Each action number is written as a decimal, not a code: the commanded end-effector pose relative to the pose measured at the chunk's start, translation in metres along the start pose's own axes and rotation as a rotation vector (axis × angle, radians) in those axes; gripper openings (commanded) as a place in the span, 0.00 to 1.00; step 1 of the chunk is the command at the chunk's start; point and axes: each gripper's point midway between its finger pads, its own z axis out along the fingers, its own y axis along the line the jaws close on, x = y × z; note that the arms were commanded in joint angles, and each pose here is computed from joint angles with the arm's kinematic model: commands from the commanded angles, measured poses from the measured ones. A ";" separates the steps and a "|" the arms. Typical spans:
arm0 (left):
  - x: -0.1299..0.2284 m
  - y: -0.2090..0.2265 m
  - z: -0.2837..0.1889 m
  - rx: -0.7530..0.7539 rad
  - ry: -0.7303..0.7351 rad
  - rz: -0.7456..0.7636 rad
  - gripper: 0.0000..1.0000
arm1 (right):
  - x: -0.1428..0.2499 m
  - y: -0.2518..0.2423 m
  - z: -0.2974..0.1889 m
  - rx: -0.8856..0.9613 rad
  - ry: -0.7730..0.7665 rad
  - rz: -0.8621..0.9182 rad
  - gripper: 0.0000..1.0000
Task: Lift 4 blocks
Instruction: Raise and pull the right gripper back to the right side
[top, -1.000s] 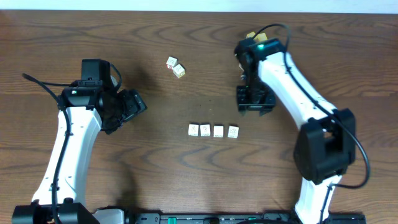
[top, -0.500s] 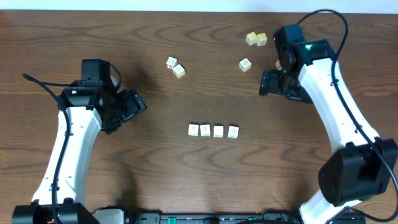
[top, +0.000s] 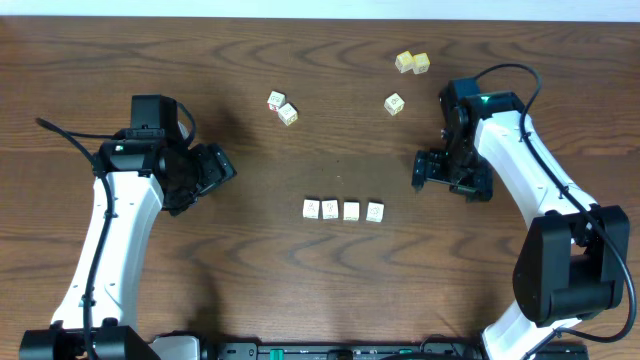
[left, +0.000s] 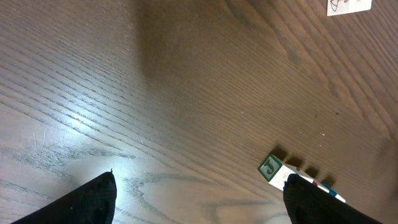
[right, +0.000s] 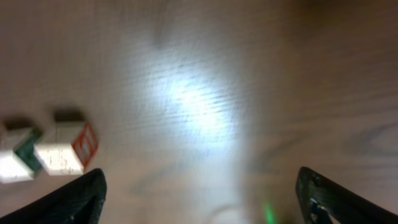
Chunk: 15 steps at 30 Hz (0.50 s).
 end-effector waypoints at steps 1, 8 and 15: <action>0.001 0.002 0.001 -0.006 0.003 -0.006 0.86 | 0.009 0.009 -0.007 -0.068 0.024 -0.022 0.91; 0.001 0.002 0.001 -0.006 0.003 -0.005 0.86 | 0.030 -0.010 -0.023 -0.041 -0.107 0.033 0.99; -0.002 0.001 0.001 0.001 -0.007 -0.012 0.86 | 0.051 -0.002 -0.013 -0.154 -0.129 0.021 0.99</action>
